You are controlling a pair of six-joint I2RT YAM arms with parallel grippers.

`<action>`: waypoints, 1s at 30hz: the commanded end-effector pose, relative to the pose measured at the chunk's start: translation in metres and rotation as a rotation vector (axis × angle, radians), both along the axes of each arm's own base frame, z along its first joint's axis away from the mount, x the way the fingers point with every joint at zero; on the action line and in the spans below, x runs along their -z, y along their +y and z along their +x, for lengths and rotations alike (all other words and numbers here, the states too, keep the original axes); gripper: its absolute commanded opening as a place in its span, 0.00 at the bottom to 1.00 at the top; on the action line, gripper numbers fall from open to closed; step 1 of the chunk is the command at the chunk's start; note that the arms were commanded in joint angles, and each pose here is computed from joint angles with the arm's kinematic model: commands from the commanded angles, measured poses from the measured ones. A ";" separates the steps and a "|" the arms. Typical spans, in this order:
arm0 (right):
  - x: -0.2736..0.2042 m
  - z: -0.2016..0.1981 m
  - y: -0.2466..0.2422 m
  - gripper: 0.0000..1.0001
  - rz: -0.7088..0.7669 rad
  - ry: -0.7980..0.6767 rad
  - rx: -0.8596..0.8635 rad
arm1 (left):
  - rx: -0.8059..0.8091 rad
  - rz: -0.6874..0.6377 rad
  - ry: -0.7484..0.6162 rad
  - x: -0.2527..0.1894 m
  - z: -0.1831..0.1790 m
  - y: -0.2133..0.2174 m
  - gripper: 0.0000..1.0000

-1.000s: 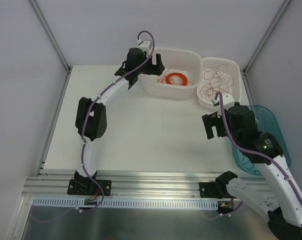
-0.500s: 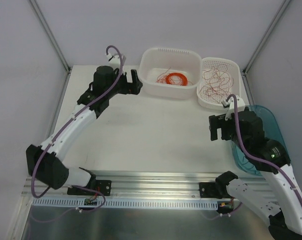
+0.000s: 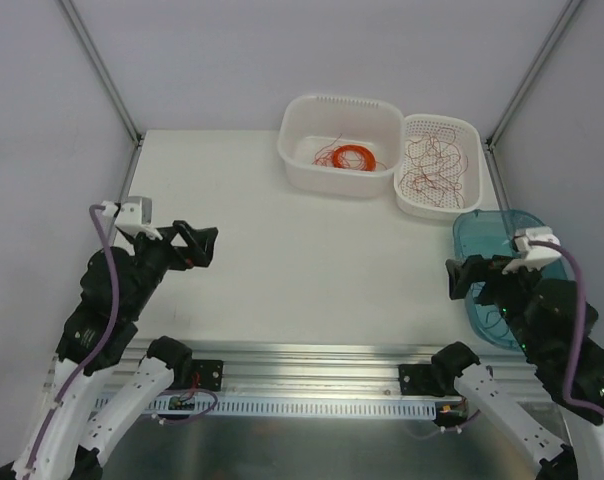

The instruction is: Untangle the cables

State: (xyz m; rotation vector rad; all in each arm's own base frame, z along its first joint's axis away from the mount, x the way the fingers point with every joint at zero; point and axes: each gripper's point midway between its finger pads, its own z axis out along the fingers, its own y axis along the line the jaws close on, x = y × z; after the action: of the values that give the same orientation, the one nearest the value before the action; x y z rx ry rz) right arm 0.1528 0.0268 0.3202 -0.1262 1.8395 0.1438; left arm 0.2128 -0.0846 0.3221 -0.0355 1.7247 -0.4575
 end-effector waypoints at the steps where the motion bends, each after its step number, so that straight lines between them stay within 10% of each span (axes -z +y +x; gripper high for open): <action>1: -0.025 -0.017 -0.020 0.97 0.106 -0.118 0.069 | -0.127 0.002 0.082 0.027 -0.026 0.032 0.99; 16: 0.001 -0.118 -0.079 0.97 0.298 -0.187 0.123 | -0.154 -0.078 -0.002 0.024 -0.164 0.094 0.99; 30: 0.046 -0.165 -0.108 0.97 0.436 -0.170 0.165 | -0.116 -0.151 0.052 0.059 -0.208 0.102 0.99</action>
State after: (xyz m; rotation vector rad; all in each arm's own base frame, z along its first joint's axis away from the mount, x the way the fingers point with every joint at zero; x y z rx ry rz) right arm 0.0197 -0.0619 0.3090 0.2657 1.6376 0.3484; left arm 0.0272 0.0134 0.2738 -0.2444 1.7916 -0.4280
